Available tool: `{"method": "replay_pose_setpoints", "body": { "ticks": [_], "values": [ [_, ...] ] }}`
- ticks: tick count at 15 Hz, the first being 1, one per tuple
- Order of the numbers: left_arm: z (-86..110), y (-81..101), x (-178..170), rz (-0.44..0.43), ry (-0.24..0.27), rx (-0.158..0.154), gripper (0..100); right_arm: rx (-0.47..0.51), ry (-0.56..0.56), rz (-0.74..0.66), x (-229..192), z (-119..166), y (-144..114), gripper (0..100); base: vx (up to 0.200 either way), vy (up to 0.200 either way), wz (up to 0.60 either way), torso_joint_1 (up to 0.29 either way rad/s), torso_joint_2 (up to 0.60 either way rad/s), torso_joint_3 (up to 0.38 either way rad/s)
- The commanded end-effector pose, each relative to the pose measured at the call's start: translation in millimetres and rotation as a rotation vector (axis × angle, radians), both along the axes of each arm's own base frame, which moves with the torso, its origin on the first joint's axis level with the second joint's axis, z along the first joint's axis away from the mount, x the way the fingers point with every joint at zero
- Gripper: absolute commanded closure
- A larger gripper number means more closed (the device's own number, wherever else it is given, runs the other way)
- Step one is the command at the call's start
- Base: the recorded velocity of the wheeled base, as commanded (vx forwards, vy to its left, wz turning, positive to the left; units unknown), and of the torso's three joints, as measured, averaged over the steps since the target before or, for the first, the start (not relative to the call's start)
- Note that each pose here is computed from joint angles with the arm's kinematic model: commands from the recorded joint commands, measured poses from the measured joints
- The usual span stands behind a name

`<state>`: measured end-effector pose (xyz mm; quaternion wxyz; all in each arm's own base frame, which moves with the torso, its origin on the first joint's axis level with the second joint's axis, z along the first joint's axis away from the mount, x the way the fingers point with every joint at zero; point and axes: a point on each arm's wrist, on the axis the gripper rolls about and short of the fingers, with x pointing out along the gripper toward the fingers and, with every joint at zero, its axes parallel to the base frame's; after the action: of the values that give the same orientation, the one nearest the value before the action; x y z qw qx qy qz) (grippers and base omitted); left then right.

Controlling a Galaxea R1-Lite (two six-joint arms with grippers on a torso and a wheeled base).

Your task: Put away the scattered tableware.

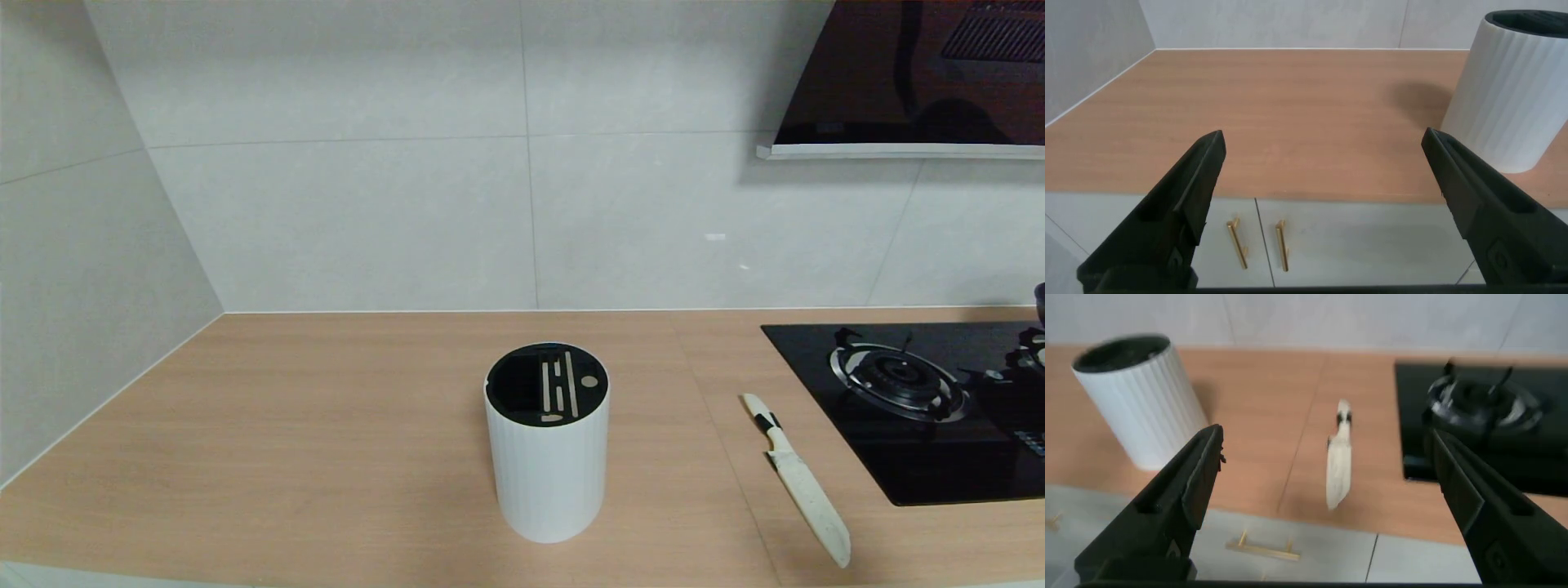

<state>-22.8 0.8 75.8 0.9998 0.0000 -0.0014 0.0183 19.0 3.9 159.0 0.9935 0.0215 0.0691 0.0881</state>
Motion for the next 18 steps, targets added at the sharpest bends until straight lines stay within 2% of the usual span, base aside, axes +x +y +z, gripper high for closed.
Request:
{"method": "replay_pose_setpoints", "body": {
  "ticks": [1,3,9,12,14,18],
  "values": [
    [0.0,0.0,0,0.0,0.0,0.0,0,-0.017,0.221,0.082,77,23,9,0,0.0,0.0,0.0,0.0,0.0,0.0],
    [0.0,0.0,0,0.0,0.0,-0.002,0,-0.036,0.313,0.099,118,15,16,0,0.0,0.0,0.0,0.0,0.0,0.0],
    [0.0,0.0,0,0.0,0.0,-0.002,0,-0.045,0.403,0.072,197,4,25,0,0.0,0.0,0.0,0.0,0.0,0.0],
    [0.0,0.0,0,0.0,0.0,-0.002,0,-0.079,0.51,0.031,236,-27,30,0,0.0,0.0,0.0,0.0,0.0,0.0],
    [0.0,0.0,0,0.0,0.0,-0.002,0,-0.106,0.539,0.046,260,-58,44,0,0.0,0.0,0.0,0.0,0.0,0.0],
    [0.0,0.0,0,0.0,0.0,-0.002,0,-0.167,0.601,-0.035,277,-96,49,0,0.0,0.0,0.0,0.0,0.0,0.0]
  ]
}}
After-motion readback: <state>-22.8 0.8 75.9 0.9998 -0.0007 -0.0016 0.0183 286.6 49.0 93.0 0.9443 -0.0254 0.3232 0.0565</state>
